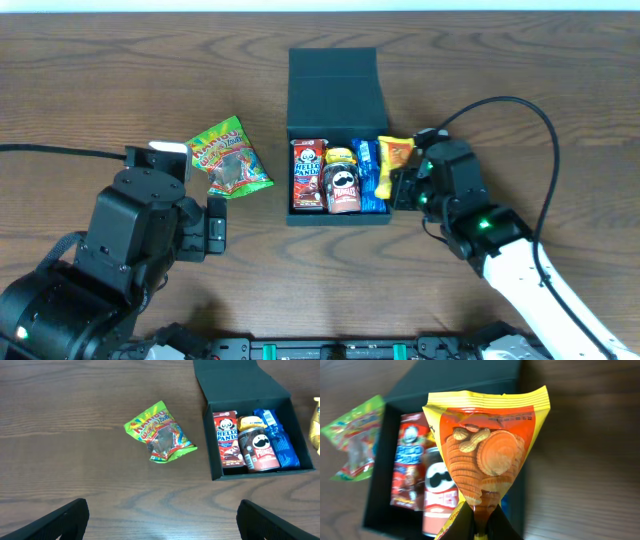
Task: Pack container
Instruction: 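Lower the packet into the box's right edge and push it down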
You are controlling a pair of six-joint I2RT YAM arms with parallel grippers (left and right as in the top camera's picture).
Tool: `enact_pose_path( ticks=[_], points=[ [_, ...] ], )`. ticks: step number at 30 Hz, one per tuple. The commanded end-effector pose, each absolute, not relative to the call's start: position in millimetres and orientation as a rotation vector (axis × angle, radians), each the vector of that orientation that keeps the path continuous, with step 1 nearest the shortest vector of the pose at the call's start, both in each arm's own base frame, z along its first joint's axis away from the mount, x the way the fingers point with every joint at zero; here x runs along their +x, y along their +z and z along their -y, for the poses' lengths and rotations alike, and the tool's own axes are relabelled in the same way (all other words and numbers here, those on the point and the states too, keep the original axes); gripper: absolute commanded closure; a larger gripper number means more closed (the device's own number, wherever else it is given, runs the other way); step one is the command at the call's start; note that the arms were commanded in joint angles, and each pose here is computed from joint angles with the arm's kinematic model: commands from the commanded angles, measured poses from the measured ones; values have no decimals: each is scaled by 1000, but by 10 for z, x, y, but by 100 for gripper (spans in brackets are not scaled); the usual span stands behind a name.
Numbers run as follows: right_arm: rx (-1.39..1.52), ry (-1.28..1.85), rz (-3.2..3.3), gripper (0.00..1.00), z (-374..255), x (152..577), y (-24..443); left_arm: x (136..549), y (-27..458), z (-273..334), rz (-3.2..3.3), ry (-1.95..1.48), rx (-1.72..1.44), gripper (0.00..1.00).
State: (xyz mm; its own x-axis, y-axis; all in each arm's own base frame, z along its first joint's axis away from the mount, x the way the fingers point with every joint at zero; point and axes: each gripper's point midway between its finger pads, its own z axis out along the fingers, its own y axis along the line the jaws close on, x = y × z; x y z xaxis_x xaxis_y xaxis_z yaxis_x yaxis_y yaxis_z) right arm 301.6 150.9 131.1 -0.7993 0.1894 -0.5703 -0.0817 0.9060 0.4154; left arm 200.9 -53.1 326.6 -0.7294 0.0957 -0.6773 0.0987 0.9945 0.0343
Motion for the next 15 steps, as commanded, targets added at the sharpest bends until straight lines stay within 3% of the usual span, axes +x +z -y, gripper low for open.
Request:
enact_pose_path(
  ticks=[1, 15],
  points=[
    [30, 597, -2434, 94, -1663, 2929, 1331, 2005, 3273, 499, -2389, 8, 131, 5],
    [54, 410, -2482, 89, -1616, 2941, 1075, 2005, 3273, 499, -2389, 8, 131, 5]
  ],
)
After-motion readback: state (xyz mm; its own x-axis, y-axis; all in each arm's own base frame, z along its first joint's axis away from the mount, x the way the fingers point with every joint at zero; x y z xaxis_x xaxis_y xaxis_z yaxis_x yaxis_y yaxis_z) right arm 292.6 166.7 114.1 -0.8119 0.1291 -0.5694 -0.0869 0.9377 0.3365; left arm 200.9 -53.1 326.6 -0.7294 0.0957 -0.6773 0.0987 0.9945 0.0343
